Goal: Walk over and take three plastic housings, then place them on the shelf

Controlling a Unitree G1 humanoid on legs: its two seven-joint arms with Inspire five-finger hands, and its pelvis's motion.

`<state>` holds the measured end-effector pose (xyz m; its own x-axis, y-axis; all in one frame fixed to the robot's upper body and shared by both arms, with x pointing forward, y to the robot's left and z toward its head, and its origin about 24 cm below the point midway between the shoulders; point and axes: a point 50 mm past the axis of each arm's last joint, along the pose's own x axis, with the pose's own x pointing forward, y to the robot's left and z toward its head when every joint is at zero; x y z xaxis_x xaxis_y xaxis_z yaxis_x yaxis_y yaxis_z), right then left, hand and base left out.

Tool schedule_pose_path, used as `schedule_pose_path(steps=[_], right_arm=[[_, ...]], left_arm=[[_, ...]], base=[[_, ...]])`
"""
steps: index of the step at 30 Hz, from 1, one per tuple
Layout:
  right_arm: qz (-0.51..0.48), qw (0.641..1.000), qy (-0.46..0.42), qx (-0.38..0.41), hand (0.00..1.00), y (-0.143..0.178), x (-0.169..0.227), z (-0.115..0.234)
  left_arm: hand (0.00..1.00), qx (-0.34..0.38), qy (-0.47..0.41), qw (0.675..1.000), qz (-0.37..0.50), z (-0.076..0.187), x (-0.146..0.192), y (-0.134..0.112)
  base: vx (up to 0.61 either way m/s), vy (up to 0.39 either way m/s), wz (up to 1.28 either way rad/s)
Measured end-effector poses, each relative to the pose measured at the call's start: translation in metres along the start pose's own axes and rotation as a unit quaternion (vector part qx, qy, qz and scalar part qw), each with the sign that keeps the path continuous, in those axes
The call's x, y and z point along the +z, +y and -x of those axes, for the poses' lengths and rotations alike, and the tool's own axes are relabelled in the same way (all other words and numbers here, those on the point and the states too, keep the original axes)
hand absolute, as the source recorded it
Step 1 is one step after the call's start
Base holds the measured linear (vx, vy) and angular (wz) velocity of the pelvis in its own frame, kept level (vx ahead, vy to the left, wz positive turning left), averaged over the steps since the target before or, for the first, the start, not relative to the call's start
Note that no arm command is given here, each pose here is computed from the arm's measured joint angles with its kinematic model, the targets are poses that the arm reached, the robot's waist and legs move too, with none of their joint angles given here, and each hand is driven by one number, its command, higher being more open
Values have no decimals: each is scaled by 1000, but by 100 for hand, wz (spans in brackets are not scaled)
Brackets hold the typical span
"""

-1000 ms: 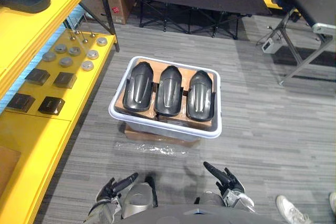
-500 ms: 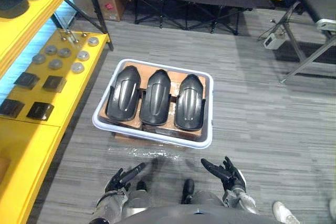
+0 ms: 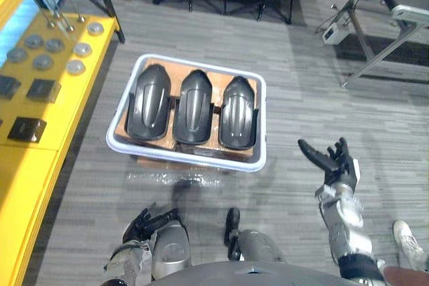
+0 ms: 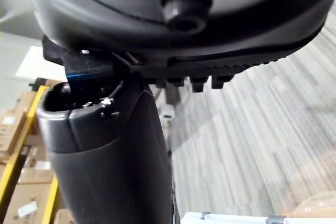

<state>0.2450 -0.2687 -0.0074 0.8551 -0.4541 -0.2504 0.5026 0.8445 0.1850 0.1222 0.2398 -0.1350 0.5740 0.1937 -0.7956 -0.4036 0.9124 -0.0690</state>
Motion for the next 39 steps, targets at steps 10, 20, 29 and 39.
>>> schedule_pose_path(steps=[10, 20, 29, 39], right_arm=[[5, 1000, -28, -13, 100, 27, 76, -63], [57, 997, -40, -34, 100, 23, 142, -88], [234, 972, 18, -16, 100, 3, 149, -92], [324, 945, 37, 8, 0, 7, 155, -93]], left_arm=[[100, -42, -51, 998, -6, -5, 27, -21], [100, -89, -61, 994, -17, -10, 36, -45], [100, -101, -55, 993, -1, -10, 33, -52], [100, -100, -54, 994, 0, -10, 33, -52]], base=[[-26, 33, 28], [-56, 58, 16], [-65, 7, 8], [-32, 0, 0]])
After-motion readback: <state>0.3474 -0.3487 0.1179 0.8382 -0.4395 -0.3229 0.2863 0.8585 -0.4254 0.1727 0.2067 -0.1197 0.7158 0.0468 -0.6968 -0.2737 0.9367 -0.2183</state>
